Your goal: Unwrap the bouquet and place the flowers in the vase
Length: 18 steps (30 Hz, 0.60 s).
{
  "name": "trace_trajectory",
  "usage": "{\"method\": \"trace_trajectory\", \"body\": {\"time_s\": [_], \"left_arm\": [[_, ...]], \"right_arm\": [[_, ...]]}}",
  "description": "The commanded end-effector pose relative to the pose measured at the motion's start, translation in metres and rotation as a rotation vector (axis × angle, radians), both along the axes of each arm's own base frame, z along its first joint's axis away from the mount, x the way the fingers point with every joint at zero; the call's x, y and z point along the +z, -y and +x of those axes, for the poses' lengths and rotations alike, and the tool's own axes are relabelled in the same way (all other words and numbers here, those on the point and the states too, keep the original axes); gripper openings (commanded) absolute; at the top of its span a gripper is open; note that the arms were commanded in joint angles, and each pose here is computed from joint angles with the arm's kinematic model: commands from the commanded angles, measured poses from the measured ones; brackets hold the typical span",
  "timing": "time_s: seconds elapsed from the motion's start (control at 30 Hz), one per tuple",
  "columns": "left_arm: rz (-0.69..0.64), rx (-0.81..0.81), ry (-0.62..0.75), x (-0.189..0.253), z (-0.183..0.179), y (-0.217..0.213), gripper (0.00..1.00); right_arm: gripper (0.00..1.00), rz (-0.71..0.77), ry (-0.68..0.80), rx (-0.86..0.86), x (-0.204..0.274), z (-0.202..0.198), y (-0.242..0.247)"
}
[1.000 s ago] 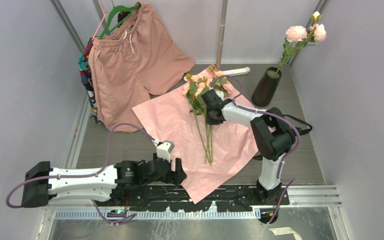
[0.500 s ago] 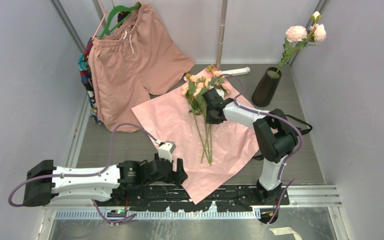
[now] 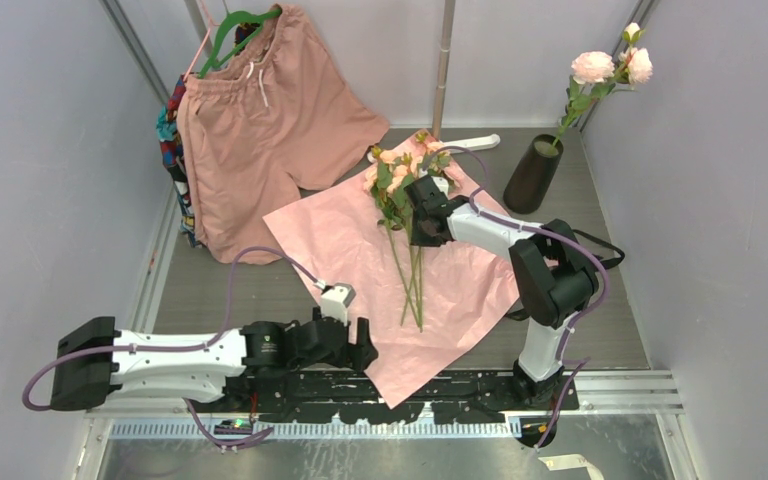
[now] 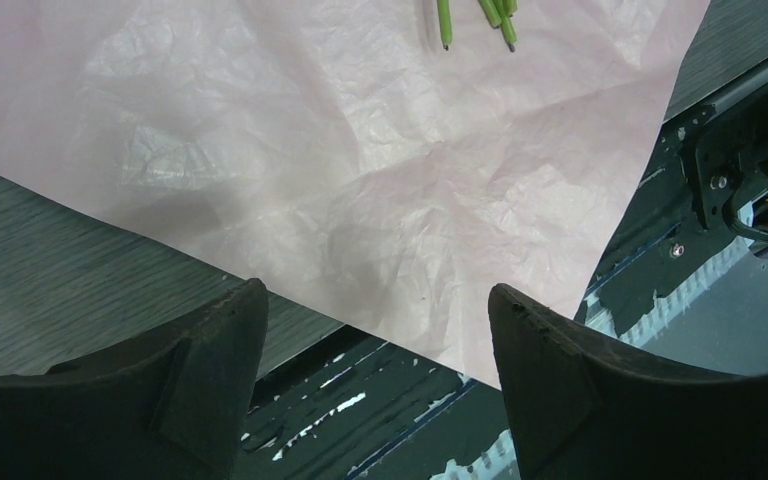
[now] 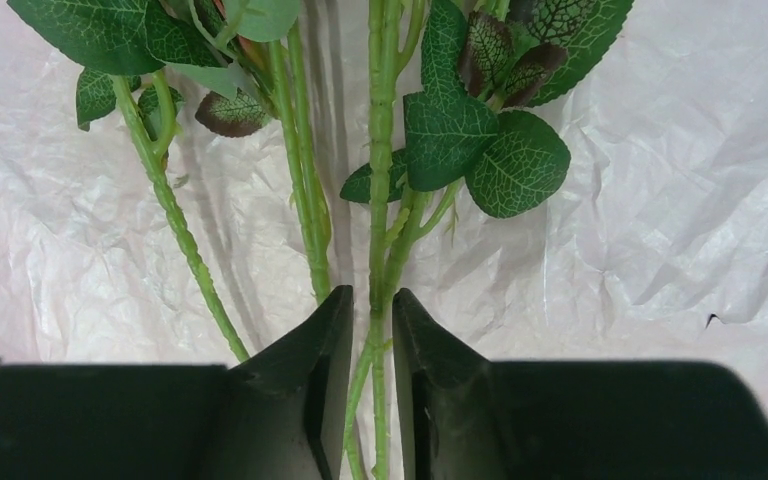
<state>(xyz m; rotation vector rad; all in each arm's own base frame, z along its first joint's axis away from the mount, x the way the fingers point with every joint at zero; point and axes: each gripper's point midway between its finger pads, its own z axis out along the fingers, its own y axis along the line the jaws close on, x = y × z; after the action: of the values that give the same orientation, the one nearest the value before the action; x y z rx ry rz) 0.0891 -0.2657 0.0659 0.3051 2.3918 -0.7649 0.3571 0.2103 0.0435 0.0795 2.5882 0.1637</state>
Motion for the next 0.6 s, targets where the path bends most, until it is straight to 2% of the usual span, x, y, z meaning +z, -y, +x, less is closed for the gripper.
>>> {"method": "trace_trajectory", "body": {"time_s": [0.0,0.1,0.17,0.23,0.3,0.33,0.47,0.57], "left_arm": [[-0.058,0.006,0.037,0.016,0.005,0.006,0.81],[-0.06,0.014,0.04,0.017,0.006,0.003,0.82],[-0.062,0.015,0.04,0.017,0.005,0.002,0.82],[-0.063,0.017,0.041,0.017,0.006,0.001,0.82],[-0.065,0.017,0.041,0.017,0.006,0.001,0.82],[-0.068,0.019,0.04,0.017,0.006,0.001,0.82],[-0.072,0.02,0.045,0.02,0.006,0.0,0.81],[-0.066,0.026,0.055,0.021,0.007,-0.004,0.81]], "right_arm": [[0.26,0.04,0.047,0.007,0.014,0.012,-0.01],[0.17,0.041,0.044,0.006,0.014,0.013,-0.011],[0.15,0.044,0.045,0.007,0.014,0.013,-0.012],[0.18,0.041,0.042,0.009,0.013,0.013,-0.011],[0.27,0.039,0.04,0.008,0.011,0.013,-0.011],[0.29,0.037,0.038,0.008,0.01,0.012,-0.011],[0.31,0.034,0.035,0.008,0.006,0.013,-0.011],[0.28,0.042,0.028,0.009,0.004,0.013,-0.013]]}}
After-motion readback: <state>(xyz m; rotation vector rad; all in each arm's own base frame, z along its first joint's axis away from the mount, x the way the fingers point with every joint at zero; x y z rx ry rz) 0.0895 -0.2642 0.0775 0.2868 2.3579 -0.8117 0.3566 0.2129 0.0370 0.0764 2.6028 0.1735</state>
